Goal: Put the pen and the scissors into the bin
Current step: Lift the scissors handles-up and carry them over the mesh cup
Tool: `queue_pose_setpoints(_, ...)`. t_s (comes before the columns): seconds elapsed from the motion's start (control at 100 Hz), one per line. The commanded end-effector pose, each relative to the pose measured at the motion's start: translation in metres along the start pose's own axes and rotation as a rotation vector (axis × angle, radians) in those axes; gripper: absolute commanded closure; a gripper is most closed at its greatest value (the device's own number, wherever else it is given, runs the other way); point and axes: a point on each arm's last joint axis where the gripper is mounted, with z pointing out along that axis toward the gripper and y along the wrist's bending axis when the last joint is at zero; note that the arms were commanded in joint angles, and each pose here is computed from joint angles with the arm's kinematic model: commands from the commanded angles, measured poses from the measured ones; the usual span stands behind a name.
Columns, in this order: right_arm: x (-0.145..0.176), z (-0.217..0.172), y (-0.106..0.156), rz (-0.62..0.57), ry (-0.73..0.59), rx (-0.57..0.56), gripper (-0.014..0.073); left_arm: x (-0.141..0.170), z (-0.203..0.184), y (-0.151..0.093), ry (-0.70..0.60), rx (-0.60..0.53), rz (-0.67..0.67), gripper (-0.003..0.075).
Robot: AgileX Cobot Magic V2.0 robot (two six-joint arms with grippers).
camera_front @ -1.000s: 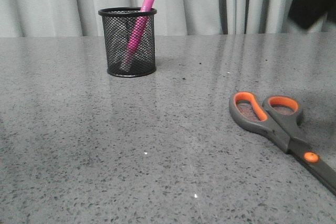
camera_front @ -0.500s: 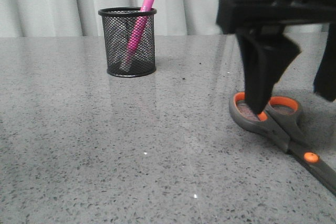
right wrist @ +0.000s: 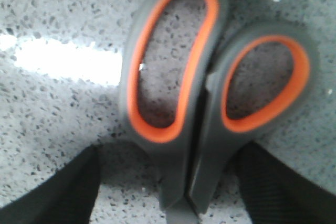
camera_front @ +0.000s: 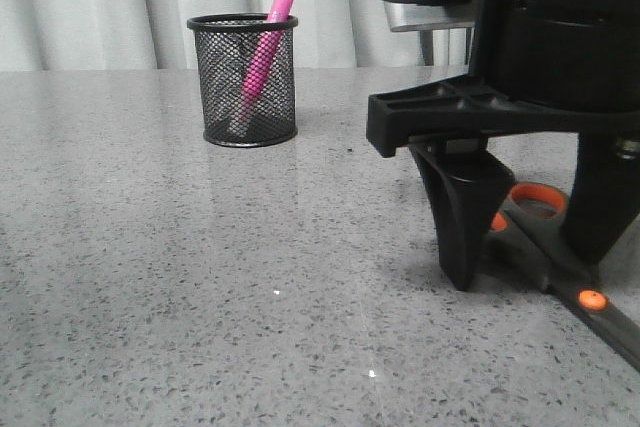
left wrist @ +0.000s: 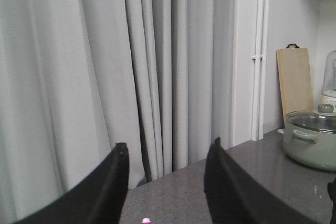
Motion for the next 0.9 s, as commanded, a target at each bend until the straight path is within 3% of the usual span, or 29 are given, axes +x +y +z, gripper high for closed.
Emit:
queue_pose_setpoints(0.0, -0.008, -0.013, -0.001, 0.019, -0.077, -0.040, 0.0213, -0.011, -0.001, 0.002, -0.052, -0.024, -0.020, 0.0416)
queue_pose_setpoints(0.28, -0.011, -0.008, -0.001, 0.015, -0.077, -0.040, 0.0667, -0.012, -0.001, 0.002, -0.052, -0.025, -0.020, 0.0416)
queue_pose_setpoints(0.41, -0.021, -0.027, 0.000, -0.004, -0.172, -0.043, 0.0670, -0.012, -0.001, 0.002, -0.052, -0.025, -0.020, 0.0416)
queue_pose_setpoints(0.52, -0.040, -0.078, 0.004, -0.024, -0.413, -0.097, 0.0670, -0.012, -0.001, 0.002, -0.052, -0.025, -0.020, 0.0416)
queue_pose_setpoints(0.71, -0.075, -0.172, 0.015, -0.083, -0.983, -0.243, 0.0670, -0.012, -0.001, 0.002, -0.053, -0.025, -0.022, 0.0416)
queue_pose_setpoints(0.78, -0.084, -0.188, 0.020, -0.149, -1.186, -0.268, 0.0669, -0.012, -0.001, 0.002, -0.053, -0.025, -0.022, 0.0416)
queue_pose_setpoints(0.89, -0.098, -0.192, 0.032, -0.279, -1.399, -0.287, 0.0669, -0.012, -0.001, 0.002, -0.053, -0.025, -0.022, 0.0416)
